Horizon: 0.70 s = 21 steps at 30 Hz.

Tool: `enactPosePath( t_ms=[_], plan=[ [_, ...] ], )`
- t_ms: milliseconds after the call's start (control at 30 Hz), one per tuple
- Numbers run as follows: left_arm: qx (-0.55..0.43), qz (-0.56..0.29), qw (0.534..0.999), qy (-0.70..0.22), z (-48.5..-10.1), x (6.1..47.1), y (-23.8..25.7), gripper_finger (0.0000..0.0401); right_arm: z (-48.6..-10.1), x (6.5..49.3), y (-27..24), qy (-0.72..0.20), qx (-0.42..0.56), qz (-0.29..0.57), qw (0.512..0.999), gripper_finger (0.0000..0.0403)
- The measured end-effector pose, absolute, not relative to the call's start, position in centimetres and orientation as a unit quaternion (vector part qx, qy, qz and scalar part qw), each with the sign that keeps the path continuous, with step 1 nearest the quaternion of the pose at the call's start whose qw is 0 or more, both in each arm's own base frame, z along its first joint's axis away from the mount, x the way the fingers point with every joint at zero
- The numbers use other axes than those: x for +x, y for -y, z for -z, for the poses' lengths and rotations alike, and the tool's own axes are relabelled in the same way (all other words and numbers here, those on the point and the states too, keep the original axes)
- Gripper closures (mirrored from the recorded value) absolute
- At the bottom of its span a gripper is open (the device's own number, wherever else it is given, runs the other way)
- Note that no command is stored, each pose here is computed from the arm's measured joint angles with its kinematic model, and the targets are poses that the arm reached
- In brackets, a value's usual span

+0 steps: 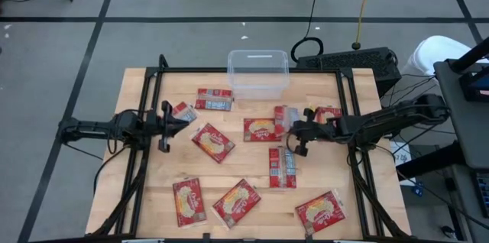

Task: Sort popcorn bags into baskets
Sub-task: Put the popcorn bags into the transparent bin

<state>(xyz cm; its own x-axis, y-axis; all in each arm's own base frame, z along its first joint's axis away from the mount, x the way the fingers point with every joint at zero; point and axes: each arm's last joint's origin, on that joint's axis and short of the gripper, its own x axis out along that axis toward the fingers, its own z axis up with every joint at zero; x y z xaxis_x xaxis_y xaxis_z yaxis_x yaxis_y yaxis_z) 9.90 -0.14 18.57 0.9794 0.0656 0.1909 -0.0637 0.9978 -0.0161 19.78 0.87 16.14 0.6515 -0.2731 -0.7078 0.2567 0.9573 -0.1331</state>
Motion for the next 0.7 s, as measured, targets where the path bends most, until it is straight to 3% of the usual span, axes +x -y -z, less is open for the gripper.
enactPosePath(
  t_ms=[367, 700],
  plan=[
    [0.025, -0.031, 0.996, 0.077, -18.4, 12.4, 0.6, 0.0358, -17.9, 20.8, -2.3, -0.342, -0.001, 0.131, 0.931, 0.0403],
    [0.075, -0.045, 0.996, 0.005, -20.8, 18.4, 2.1, 0.0216, -18.9, 21.6, -2.7, -0.279, 0.014, 0.122, 0.952, 0.0403]
  ],
)
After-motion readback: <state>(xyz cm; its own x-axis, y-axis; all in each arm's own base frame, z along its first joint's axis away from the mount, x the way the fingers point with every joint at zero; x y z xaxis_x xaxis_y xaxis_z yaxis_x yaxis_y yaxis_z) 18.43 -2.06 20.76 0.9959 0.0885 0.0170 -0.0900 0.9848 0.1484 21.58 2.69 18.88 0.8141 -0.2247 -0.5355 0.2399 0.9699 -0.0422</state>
